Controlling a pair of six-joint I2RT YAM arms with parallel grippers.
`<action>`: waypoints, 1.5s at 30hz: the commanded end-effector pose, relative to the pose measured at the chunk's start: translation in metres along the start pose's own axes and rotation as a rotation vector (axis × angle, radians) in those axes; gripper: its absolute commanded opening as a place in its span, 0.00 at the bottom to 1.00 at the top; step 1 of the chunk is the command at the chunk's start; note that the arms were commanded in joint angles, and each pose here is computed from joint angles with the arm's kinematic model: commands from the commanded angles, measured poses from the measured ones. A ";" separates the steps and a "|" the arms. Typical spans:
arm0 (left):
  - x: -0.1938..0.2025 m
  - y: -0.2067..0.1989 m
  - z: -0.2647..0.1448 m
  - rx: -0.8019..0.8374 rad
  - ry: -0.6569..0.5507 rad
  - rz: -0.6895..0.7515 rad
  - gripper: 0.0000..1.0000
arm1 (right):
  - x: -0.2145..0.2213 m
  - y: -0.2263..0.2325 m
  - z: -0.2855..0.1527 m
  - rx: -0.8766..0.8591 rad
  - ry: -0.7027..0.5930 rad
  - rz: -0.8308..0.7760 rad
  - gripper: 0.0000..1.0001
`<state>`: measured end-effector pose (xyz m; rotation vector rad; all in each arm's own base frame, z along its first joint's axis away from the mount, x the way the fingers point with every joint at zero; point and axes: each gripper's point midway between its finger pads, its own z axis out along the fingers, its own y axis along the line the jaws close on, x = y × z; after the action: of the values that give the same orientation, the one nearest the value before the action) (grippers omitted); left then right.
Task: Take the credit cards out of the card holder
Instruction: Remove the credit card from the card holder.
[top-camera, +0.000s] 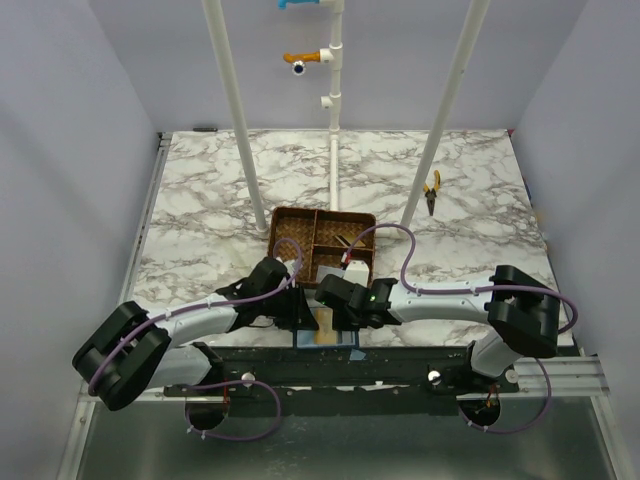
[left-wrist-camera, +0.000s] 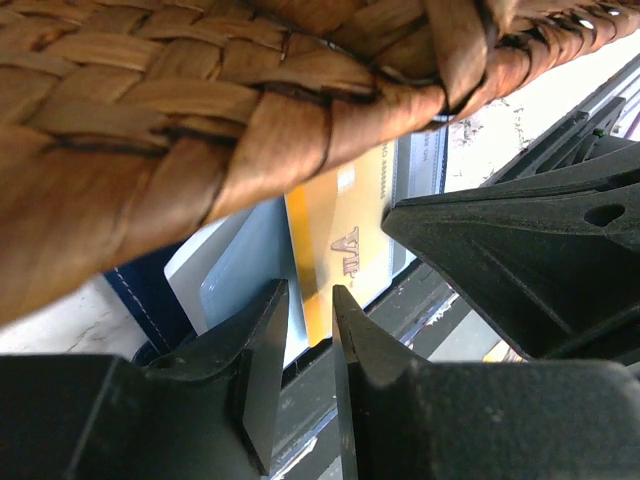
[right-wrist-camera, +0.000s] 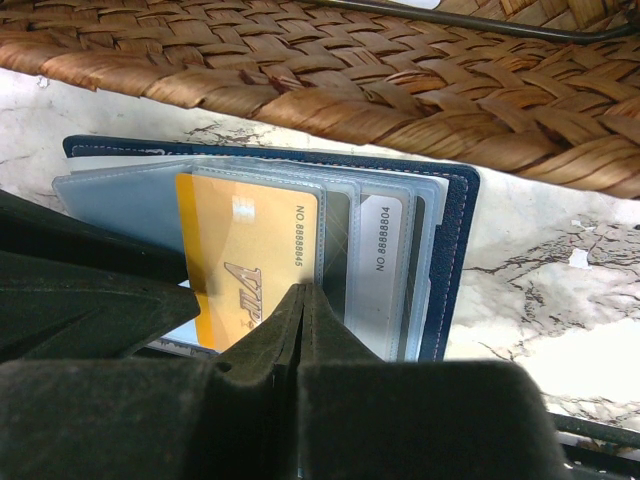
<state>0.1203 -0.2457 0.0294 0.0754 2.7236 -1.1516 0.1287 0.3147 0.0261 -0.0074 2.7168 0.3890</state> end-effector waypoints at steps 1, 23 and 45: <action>0.006 0.005 0.004 0.000 0.015 -0.009 0.27 | 0.015 -0.026 0.007 0.084 0.038 -0.025 0.01; 0.009 -0.013 -0.004 0.102 -0.004 -0.081 0.11 | 0.022 -0.028 0.014 0.086 0.059 -0.031 0.01; 0.011 0.010 -0.006 -0.006 -0.031 -0.112 0.00 | 0.011 -0.053 0.008 0.195 -0.002 -0.045 0.01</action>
<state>0.1109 -0.2438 0.0321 -0.0813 2.7157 -1.2349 0.1311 0.3139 0.0250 0.0121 2.7050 0.3817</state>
